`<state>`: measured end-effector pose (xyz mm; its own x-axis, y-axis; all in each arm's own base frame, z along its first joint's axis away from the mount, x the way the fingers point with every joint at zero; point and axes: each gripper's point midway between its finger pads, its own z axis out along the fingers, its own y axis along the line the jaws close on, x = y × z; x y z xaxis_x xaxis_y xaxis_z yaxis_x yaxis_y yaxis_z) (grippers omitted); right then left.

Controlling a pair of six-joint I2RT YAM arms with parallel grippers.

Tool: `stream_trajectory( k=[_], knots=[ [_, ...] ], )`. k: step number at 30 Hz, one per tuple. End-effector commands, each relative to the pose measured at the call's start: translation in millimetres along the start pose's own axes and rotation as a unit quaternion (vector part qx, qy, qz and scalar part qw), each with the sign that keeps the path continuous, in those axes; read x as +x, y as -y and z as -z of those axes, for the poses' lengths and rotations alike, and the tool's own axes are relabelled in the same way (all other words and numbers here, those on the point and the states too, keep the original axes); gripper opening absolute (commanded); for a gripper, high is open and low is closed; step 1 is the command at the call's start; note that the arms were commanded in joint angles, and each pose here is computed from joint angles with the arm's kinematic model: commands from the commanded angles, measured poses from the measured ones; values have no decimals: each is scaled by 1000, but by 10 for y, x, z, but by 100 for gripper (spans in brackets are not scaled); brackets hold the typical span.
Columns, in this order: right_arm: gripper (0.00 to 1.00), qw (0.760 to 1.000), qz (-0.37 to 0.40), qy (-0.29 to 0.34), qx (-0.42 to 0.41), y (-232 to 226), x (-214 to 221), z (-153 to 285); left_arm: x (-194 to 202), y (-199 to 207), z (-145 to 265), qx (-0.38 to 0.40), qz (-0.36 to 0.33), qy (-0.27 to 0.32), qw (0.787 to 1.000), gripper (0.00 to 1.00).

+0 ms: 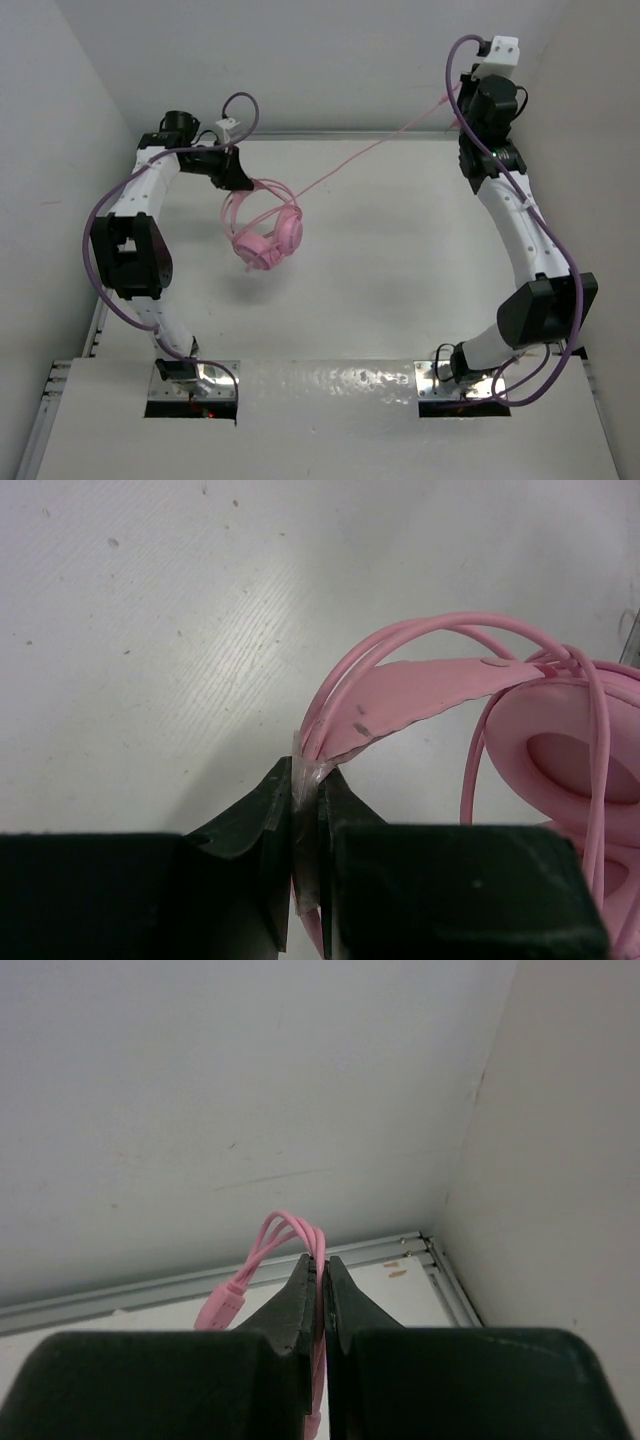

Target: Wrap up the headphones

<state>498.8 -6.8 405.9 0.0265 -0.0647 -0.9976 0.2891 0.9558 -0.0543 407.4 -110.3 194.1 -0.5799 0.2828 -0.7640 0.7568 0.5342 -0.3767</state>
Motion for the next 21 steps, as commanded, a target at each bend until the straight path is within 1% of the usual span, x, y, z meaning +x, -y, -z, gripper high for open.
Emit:
stream_trajectory(
  k=[1,3,5,6,7,9,10,12,13,14,15,16,17,18,19,20,21],
  knots=[
    [0,999,4,1,-52,-146,85,58,-349,348,176,51,-14,49,997,0],
    [0,996,8,-19,-83,-269,285,64,-398,503,210,87,-8,63,994,0],
    [0,991,15,-51,-120,-420,608,83,-506,623,273,107,-8,76,991,0],
    [0,984,14,-60,-168,-587,713,138,-576,682,302,119,-9,87,989,0],
    [0,978,15,-80,-191,-679,937,198,-639,721,344,124,3,93,988,0],
    [0,970,-5,-97,-224,-834,1121,320,-850,789,454,137,-4,120,983,0],
    [0,967,-9,-112,-229,-868,1340,395,-927,796,492,140,2,129,982,0],
    [0,961,-15,-119,-250,-1023,1485,573,-1190,779,599,130,16,153,979,0],
    [0,956,-10,-131,-261,-1082,1702,693,-1289,777,642,125,64,157,978,0],
    [0,953,-5,-135,-271,-1155,1786,784,-1471,729,700,105,45,180,977,0],
    [0,947,2,-144,-287,-1309,1932,957,-1577,624,739,75,53,196,976,0],
    [0,943,6,-149,-299,-1402,1997,1051,-1673,618,789,71,99,208,970,0],
    [0,934,10,-153,-324,-1599,2054,1228,-1835,548,884,60,84,238,966,0],
    [0,929,13,-157,-334,-1683,2163,1353,-1885,449,899,49,105,254,960,0],
    [0,926,13,-157,-343,-1769,2212,1450,-2033,444,991,56,130,282,949,0],
    [0,916,12,-158,-368,-1966,2252,1662,-2064,376,1072,52,151,298,941,0],
    [0,912,11,-158,-380,-2049,2330,1790,-2103,305,1097,48,183,313,931,0]
  ],
)
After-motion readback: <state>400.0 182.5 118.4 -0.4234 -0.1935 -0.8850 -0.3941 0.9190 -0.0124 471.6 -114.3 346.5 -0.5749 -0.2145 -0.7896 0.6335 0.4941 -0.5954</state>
